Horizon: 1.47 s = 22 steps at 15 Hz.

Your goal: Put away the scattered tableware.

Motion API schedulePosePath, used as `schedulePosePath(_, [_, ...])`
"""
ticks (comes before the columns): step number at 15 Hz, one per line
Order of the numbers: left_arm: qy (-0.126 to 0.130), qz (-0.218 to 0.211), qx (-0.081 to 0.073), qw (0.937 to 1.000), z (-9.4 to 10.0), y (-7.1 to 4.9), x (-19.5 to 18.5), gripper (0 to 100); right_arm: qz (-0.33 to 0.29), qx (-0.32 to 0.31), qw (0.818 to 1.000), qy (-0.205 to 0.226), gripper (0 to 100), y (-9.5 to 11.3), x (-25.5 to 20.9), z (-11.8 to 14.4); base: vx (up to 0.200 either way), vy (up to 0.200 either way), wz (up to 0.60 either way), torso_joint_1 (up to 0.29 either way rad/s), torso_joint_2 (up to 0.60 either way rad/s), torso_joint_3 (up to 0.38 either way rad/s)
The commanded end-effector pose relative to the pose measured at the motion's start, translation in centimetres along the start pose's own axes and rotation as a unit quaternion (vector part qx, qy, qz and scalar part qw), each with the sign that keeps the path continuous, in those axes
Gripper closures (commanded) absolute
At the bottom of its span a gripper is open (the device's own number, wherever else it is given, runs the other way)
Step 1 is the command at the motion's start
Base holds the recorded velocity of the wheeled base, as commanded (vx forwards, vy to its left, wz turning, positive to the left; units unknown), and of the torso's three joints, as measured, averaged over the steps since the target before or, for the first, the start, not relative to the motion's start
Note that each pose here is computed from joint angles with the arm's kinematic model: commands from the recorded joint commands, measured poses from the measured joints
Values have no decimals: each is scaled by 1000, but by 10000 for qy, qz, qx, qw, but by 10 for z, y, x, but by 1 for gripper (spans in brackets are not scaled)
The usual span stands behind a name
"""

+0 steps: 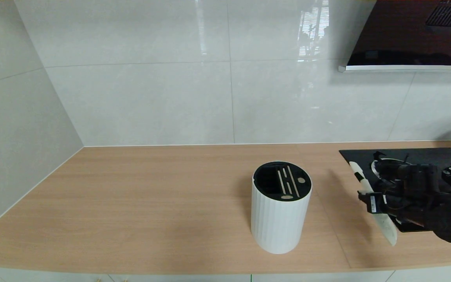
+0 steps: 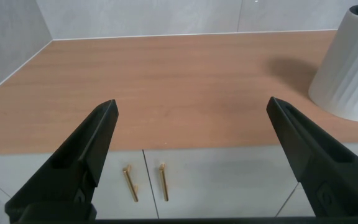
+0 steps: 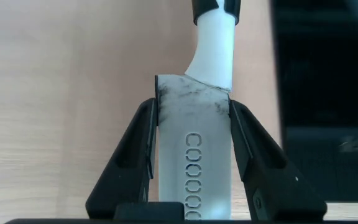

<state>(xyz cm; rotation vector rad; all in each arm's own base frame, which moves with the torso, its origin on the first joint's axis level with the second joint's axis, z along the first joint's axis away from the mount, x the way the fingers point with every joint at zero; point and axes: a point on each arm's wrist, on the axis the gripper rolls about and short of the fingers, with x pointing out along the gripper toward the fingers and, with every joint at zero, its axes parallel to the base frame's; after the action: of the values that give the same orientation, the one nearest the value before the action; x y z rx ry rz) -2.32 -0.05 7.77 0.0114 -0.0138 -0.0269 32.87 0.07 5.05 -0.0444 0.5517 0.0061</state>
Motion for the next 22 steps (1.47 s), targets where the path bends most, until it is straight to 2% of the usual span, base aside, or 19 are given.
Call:
schedulePosePath(1, [14, -3, 12, 10000, 0, 0, 0, 0, 191, -85, 9976, -658, 100, 12, -40, 29, 0, 0, 0, 0, 0, 0])
schedulePosePath(2, [14, -11, 12, 10000, 1, 0, 0, 0, 286, -138, 9954, -907, 100, 18, -54, 39, 0, 0, 0, 0, 0, 0])
schedulePosePath(3, [-109, -79, -14, 9999, 8, 0, -2, 0, 361, -176, 9927, -1139, 100, 24, -68, 47, 0, 0, 0, 0, 0, 0])
schedulePosePath(4, [-323, -178, -58, 9993, 21, -1, -6, 0, 412, -198, 9904, -1301, 100, 28, -77, 53, 0, 0, 0, 0, 0, 0])
schedulePosePath(5, [-433, -406, -182, 9981, 41, -1, -11, 0, 511, -240, 9869, -1510, 100, 33, -90, 61, 0, 0, 0, 0, 0, 0])
schedulePosePath(6, [-170, -702, -194, 9972, 55, -2, -8, 0, 608, -268, 9834, -1687, 100, 39, -99, 67, 0, 0, 0, 0, 0, 0])
schedulePosePath(7, [346, -1177, -262, 9921, 83, -4, 10, 0, 818, -325, 9761, -1987, 100, 51, -109, 81, 0, 0, 0, 0, 0, 0])
schedulePosePath(8, [637, -1361, -336, 9881, 107, -4, 30, 0, 960, -356, 9706, -2177, 100, 61, -113, 92, 0, 0, 0, 0, 0, 0])
schedulePosePath(10, [888, -1431, -373, 9850, 143, -3, 66, 0, 1228, -426, 9647, -2291, 100, 78, -119, 102, 0, 0, 0, 0, 0, 0])
schedulePosePath(11, [968, -1774, -377, 9786, 167, -8, 100, 0, 1408, -475, 9594, -2397, 100, 89, -124, 107, 0, 0, 0, 0, 0, 0])
schedulePosePath(13, [1008, -2233, -520, 9681, 182, -22, 139, 0, 1561, -491, 9524, -2573, 100, 99, -130, 116, 0, 0, 0, 0, 0, 0])
schedulePosePath(14, [1135, -2187, -533, 9677, 178, -29, 171, 0, 1671, -510, 9486, -2638, 100, 105, -132, 119, 0, 0, 0, 0, 0, 0])
schedulePosePath(15, [1094, -2127, -548, 9694, 175, -34, 192, 0, 1723, -510, 9457, -2710, 100, 109, -134, 124, 0, 0, 0, 0, 0, 0])
schedulePosePath(16, [1034, -2204, -628, 9679, 172, -40, 207, 0, 1759, -522, 9451, -2703, 100, 112, -134, 127, 0, 0, 0, 0, 0, 0])
schedulePosePath(18, [1110, -2628, -1197, 9509, 163, -63, 229, 0, 1897, -623, 9490, -2440, 100, 120, -134, 119, 0, 0, 0, 0, 0, 0])
schedulePosePath(19, [1079, -2966, -1735, 9329, 161, -82, 237, 0, 2031, -676, 9468, -2403, 100, 128, -138, 116, 0, 0, 0, 0, 0, 0])
schedulePosePath(20, [1073, -3312, -2103, 9135, 160, -95, 241, 0, 2215, -742, 9434, -2356, 100, 139, -146, 110, 0, 0, 0, 0, 0, 0])
schedulePosePath(21, [1081, -3389, -2156, 9094, 160, -97, 242, 0, 2257, -762, 9426, -2341, 100, 142, -148, 108, 0, 0, 0, 0, 0, 0])
schedulePosePath(22, [1171, -3800, -2335, 8873, 157, -102, 249, 0, 2367, -842, 9405, -2289, 100, 158, -153, 101, 0, 0, 0, 0, 0, 0])
